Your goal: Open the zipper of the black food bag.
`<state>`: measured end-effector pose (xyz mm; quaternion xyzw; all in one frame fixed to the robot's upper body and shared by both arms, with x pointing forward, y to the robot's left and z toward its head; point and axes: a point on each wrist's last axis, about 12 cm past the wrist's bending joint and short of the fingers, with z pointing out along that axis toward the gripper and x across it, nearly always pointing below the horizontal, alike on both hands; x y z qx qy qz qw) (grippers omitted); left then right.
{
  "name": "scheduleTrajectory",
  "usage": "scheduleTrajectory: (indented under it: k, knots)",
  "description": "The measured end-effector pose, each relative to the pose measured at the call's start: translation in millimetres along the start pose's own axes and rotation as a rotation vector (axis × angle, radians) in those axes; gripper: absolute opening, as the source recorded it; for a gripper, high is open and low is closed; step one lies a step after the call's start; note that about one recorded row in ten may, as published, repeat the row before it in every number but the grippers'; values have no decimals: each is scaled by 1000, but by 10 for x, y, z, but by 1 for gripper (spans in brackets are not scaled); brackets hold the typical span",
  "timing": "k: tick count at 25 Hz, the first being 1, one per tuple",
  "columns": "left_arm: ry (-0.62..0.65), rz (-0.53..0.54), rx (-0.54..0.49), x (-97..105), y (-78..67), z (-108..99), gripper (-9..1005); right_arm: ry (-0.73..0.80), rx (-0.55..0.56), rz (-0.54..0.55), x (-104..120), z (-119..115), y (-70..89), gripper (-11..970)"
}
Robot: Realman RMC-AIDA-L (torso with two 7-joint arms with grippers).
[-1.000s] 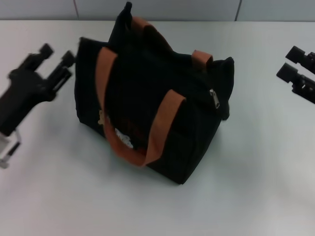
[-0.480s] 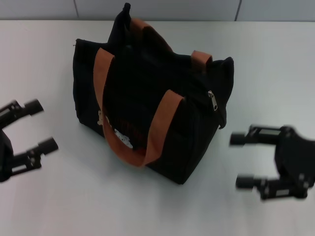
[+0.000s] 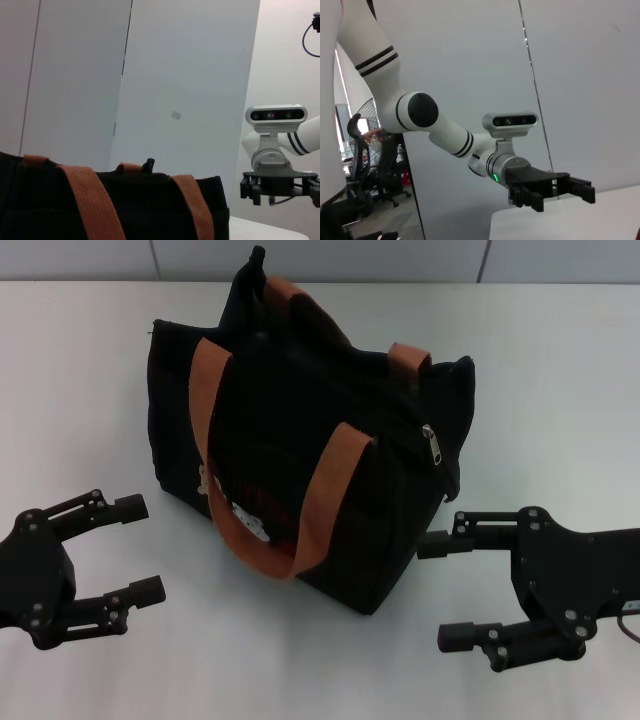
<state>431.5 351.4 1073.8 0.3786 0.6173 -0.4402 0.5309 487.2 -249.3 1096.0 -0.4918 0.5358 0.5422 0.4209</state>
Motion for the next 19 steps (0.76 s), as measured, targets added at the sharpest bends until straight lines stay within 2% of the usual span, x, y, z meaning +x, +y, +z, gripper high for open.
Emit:
scheduleTrajectory:
  k: [19]
  knots:
    - [7, -27, 39, -10, -1, 48, 859, -22, 18, -5, 35, 61, -23, 765]
